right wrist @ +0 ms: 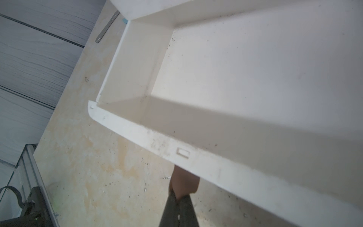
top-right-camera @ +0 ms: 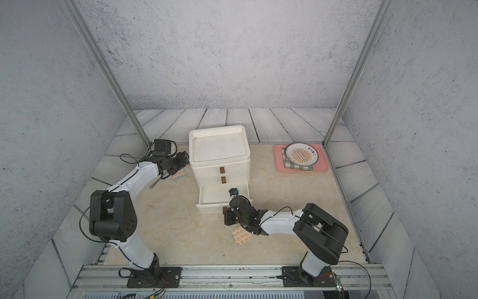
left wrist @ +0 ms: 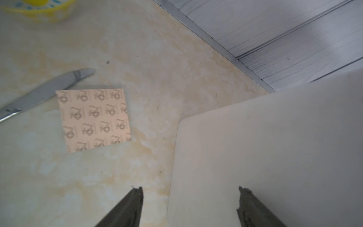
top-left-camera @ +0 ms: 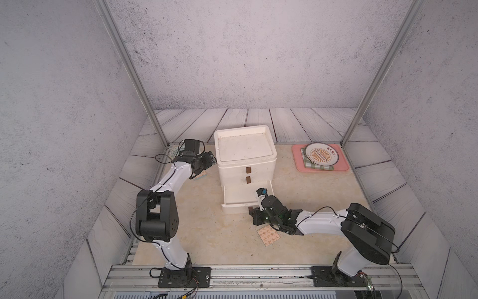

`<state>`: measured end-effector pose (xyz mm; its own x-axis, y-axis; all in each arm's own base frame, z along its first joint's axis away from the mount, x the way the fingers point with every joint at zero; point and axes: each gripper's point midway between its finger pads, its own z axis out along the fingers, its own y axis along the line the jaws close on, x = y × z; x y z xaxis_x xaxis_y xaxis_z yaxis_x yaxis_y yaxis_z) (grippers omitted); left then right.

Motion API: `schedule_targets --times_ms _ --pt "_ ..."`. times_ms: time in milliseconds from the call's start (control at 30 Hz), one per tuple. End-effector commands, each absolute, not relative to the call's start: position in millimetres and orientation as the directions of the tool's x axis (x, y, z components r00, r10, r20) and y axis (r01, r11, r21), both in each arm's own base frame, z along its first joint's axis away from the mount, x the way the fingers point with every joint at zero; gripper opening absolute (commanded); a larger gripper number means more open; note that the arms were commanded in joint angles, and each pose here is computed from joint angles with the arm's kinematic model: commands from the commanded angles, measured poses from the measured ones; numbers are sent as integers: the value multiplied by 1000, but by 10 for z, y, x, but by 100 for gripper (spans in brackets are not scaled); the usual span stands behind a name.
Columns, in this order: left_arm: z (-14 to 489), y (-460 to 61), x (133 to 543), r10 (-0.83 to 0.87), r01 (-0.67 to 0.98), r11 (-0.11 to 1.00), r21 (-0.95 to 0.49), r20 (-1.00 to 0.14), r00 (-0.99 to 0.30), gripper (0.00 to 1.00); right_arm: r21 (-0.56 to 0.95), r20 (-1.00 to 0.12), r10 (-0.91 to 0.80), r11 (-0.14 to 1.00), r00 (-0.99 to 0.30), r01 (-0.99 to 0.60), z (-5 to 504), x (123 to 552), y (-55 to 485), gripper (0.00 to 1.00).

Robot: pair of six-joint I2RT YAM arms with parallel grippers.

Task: Please put the sticky notes in the drawer by color
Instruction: Move the storage box to the center of the board.

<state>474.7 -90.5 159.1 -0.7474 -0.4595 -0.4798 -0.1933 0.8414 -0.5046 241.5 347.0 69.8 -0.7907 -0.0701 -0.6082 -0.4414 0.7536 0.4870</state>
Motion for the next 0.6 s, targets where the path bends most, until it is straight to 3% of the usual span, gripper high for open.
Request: schedule_targets --times_ms 0,200,367,500,533,567 --pt "1765 -1052 4727 -447 -153 831 -535 -479 -756 81 480 -621 -100 737 -778 -477 878 2458 3510 0" --pt "2376 -1013 4455 -435 -90 839 -537 -561 -705 82 525 -569 -106 717 -816 -459 893 2245 3403 0" --pt "2870 -1194 3953 -360 12 868 -496 -645 -674 82 502 -568 -98 745 -818 -438 790 2209 3242 0" --pt "2966 -1451 3677 -305 88 876 -474 -687 -659 82 495 -578 -111 740 -809 -455 861 2240 3296 0" --pt "2963 -1476 3638 -288 96 881 -463 -687 -668 82 502 -577 -111 734 -809 -459 881 2241 3319 5" --pt "2950 -1464 3621 -272 94 893 -440 -694 -667 82 499 -573 -118 735 -811 -459 899 2242 3323 19"
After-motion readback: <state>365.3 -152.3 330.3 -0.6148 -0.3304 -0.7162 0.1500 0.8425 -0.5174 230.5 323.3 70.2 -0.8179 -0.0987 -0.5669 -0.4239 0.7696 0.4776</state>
